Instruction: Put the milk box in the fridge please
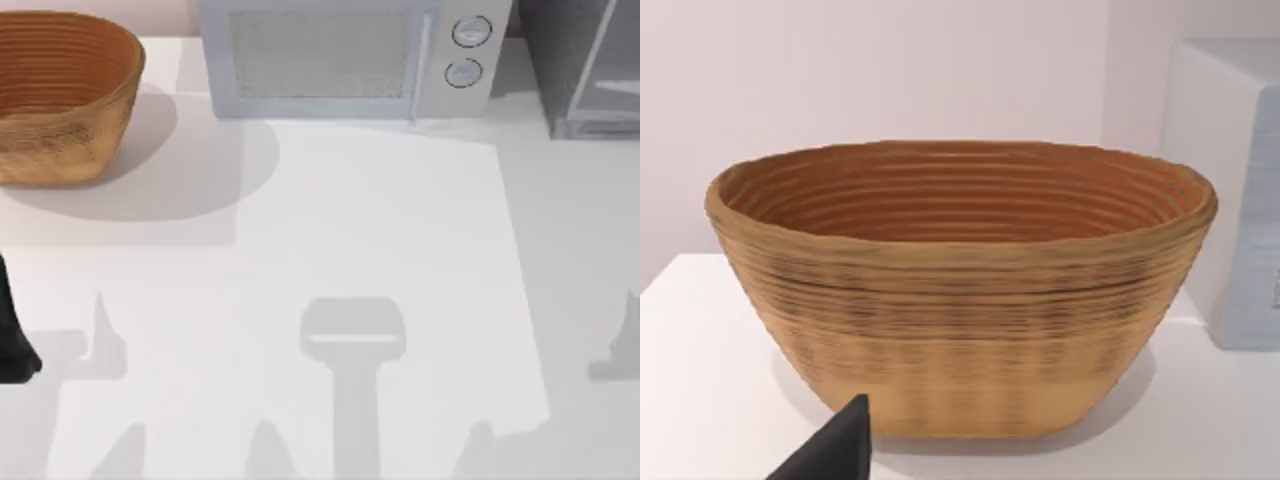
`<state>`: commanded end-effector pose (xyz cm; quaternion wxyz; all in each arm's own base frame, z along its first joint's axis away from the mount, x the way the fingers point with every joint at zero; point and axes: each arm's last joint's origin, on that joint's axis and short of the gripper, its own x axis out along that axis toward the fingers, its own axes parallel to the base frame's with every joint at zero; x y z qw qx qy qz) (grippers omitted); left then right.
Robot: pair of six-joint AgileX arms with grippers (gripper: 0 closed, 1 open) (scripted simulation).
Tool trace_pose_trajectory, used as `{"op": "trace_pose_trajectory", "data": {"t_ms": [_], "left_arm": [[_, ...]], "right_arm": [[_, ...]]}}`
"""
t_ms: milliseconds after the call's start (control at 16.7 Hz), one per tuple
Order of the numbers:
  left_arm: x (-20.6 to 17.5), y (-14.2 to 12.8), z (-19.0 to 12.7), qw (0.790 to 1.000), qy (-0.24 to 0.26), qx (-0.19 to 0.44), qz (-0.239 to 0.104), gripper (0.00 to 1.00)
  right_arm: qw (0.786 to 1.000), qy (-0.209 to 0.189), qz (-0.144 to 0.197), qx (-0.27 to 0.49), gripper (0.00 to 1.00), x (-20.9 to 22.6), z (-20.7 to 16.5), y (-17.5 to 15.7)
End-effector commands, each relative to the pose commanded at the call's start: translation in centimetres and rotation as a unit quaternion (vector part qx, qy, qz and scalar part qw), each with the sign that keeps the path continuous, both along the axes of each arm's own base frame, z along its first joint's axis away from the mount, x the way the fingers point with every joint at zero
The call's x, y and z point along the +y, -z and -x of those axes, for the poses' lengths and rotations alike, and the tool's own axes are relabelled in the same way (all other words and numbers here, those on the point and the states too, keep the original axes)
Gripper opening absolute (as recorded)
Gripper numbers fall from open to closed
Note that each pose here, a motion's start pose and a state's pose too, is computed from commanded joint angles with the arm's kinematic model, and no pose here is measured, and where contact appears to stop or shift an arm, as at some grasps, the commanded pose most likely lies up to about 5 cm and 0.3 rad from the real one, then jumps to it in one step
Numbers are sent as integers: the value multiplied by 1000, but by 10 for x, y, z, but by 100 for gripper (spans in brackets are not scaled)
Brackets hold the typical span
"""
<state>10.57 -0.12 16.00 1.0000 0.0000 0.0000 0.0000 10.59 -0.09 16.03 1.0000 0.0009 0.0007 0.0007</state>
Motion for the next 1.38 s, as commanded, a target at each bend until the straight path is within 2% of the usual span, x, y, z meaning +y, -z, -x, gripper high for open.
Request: {"op": "trace_pose_trajectory", "data": {"t_ms": [180, 480, 660, 840, 1080, 1380], "left_arm": [[0, 0, 0, 1000, 0, 0, 0, 100], [0, 0, 0, 1000, 0, 0, 0, 100], [0, 0, 0, 1000, 0, 0, 0, 100], [0, 0, 0, 1000, 0, 0, 0, 100], [0, 0, 0, 1000, 0, 0, 0, 100], [0, 0, 0, 1000, 0, 0, 0, 100]], "right_arm": [[1000, -2, -1, -14, 0, 0, -2, -14], [999, -3, 2, -44, 0, -5, -25, -64], [999, -1, 7, -46, 0, -12, -63, -91], [999, 1, 9, -37, 0, -25, -120, -100], [1000, 3, 8, -17, 0, -52, -202, -72], [1000, 2, 2, 2, 0, -85, -273, 1]]}}
